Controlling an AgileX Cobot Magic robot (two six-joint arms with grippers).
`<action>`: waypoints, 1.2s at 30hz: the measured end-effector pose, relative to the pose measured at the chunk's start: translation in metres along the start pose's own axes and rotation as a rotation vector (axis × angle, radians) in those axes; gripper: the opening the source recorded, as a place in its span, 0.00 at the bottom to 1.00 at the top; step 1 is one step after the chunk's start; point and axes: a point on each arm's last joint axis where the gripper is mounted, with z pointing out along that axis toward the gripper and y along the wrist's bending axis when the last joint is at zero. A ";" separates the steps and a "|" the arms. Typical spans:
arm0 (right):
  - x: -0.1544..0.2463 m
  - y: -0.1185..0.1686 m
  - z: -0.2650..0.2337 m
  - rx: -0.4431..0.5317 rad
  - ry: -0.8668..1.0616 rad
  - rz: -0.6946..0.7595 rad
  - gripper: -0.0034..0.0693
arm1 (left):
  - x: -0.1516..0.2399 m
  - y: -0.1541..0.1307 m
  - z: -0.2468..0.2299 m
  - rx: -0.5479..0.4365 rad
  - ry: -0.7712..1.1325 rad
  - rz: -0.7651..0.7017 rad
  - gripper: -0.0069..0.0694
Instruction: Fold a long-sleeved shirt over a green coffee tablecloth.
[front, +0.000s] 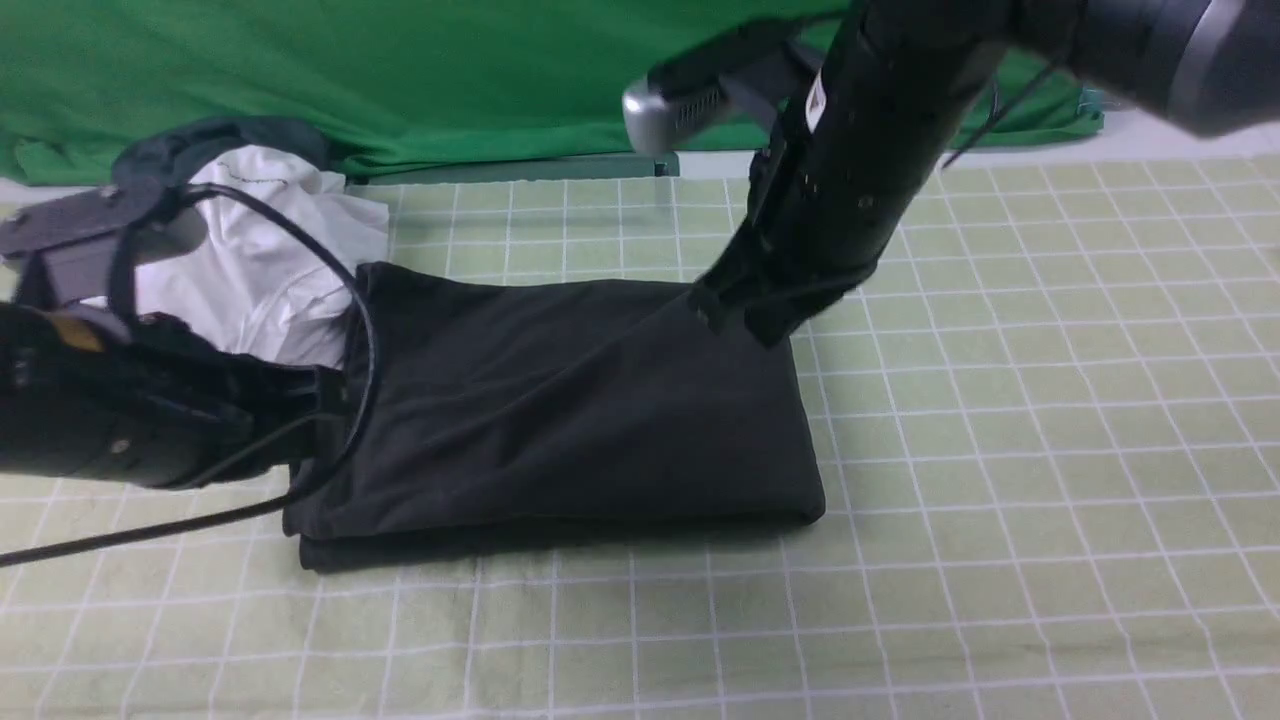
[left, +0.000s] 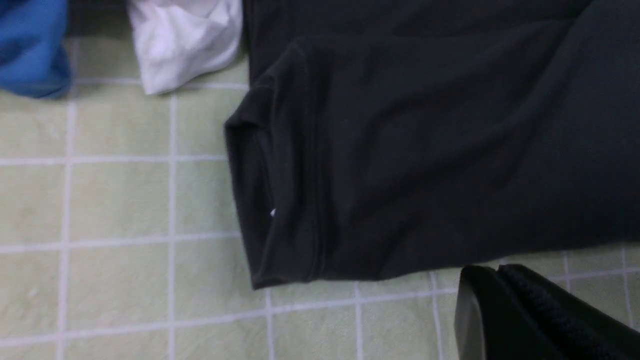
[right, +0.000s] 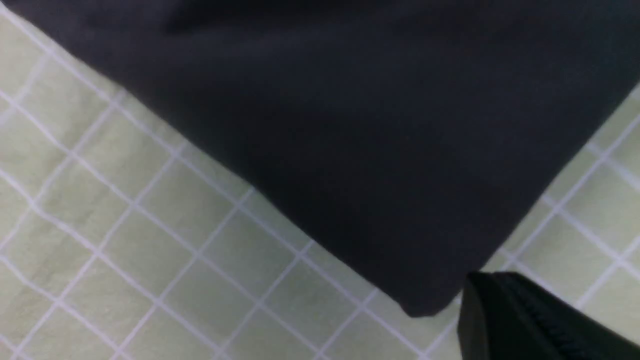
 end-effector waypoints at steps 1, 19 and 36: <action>-0.001 0.000 0.000 0.001 -0.005 0.000 0.05 | -0.001 0.000 0.005 0.001 0.014 0.007 0.10; 0.019 -0.003 0.093 -0.025 0.032 0.102 0.05 | -0.021 0.021 0.121 -0.066 0.212 -0.070 0.10; 0.027 -0.008 0.043 0.012 0.023 0.102 0.05 | -0.028 0.003 0.037 -0.026 0.025 -0.007 0.10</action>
